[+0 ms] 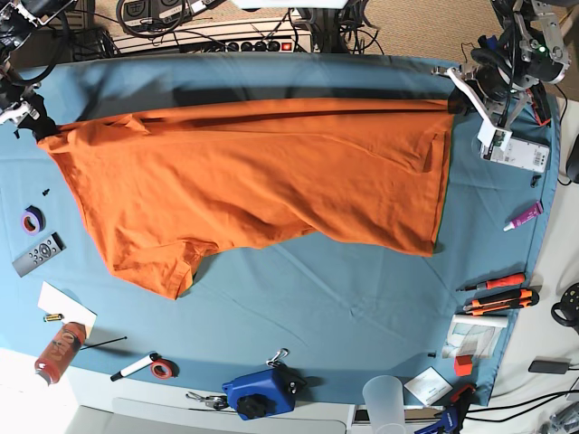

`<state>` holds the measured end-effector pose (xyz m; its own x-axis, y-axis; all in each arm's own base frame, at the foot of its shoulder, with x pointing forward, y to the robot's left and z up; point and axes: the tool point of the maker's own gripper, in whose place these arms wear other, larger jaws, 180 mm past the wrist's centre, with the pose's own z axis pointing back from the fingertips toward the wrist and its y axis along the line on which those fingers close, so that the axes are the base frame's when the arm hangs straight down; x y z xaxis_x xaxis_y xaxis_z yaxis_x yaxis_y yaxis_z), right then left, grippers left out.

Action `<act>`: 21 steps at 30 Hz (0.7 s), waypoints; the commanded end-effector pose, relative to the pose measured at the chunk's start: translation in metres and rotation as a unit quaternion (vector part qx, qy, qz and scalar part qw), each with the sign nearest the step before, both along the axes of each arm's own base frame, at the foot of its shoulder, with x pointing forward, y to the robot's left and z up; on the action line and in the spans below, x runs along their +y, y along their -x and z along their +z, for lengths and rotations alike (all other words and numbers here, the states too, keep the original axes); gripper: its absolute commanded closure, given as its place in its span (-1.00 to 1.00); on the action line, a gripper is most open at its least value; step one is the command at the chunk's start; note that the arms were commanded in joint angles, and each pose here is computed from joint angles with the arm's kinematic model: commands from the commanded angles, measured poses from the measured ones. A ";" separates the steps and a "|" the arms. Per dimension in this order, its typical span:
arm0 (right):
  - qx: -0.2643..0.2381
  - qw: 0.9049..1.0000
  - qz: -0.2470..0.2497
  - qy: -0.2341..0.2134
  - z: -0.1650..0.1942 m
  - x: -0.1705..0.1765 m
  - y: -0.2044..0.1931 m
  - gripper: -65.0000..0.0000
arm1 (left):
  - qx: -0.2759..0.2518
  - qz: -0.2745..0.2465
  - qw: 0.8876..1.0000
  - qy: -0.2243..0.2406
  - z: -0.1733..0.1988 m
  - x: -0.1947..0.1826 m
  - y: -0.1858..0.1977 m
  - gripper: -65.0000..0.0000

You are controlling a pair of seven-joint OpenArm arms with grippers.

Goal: Layout the t-shirt on the table in an organized manner, then fold the t-shirt properly
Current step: 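Pull the shirt edge with both grippers to straighten it, then move the right gripper along the shirt side and grasp the hem corner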

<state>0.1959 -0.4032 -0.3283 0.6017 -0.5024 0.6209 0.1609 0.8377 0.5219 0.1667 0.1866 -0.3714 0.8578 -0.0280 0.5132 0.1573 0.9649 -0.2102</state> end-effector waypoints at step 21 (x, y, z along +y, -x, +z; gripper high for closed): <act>-0.133 0.989 0.010 0.069 0.118 -0.048 -0.031 0.35 | -0.077 0.074 0.994 0.019 0.046 0.049 -0.011 0.38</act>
